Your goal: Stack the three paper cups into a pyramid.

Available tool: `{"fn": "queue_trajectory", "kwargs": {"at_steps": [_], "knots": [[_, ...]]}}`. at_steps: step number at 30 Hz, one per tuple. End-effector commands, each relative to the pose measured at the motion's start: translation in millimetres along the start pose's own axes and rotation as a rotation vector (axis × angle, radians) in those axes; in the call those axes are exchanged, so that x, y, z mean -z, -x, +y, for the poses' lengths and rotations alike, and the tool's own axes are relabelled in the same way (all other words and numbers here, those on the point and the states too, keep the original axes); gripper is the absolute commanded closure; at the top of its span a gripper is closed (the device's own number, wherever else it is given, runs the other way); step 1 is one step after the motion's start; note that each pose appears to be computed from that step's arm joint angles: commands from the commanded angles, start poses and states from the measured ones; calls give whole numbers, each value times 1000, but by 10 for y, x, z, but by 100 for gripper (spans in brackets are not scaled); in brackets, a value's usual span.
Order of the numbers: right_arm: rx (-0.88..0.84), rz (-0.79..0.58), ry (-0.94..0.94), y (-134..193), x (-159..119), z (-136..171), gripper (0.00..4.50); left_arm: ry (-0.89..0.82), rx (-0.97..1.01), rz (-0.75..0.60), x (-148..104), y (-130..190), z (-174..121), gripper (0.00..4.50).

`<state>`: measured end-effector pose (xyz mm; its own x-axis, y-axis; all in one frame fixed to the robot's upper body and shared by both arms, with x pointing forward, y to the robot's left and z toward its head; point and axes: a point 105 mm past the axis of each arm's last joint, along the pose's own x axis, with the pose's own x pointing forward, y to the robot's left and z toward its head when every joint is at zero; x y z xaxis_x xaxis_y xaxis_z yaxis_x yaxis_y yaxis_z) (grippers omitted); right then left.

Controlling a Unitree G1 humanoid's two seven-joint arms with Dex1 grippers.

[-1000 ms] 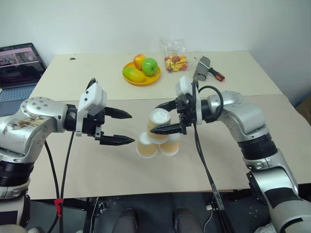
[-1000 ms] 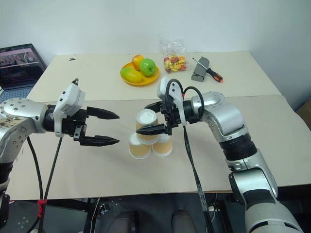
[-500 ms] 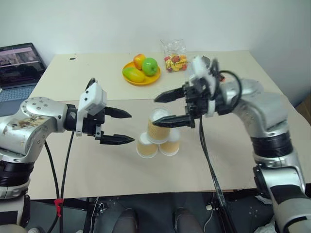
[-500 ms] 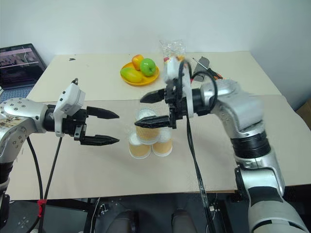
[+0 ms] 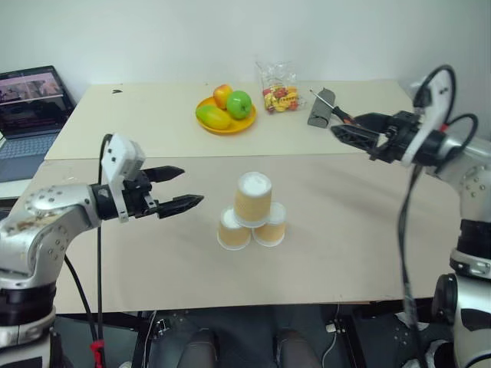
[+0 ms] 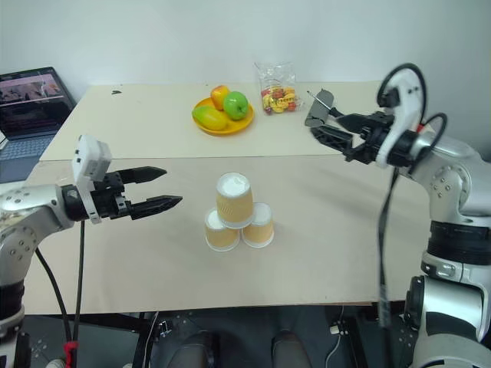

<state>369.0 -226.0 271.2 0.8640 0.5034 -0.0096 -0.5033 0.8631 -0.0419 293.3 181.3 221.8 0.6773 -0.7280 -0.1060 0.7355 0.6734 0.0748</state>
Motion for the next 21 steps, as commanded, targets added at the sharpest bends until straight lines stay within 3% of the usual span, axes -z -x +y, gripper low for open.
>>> {"fn": "queue_trajectory", "kwargs": {"at_steps": [1,5,11,16,21], "knots": [[326,89,153,135,352,-407,1,28,-354,-73,142,188,347,0],[514,70,102,171,692,-548,1,71,-658,-128,446,238,605,0],[573,24,45,169,1009,-529,1,90,-1111,-218,736,584,984,0],[626,22,51,228,1100,-628,1,104,-1269,-215,996,769,1154,0],[643,20,45,227,1161,-646,1,100,-1298,-233,1083,747,1245,0]]}}
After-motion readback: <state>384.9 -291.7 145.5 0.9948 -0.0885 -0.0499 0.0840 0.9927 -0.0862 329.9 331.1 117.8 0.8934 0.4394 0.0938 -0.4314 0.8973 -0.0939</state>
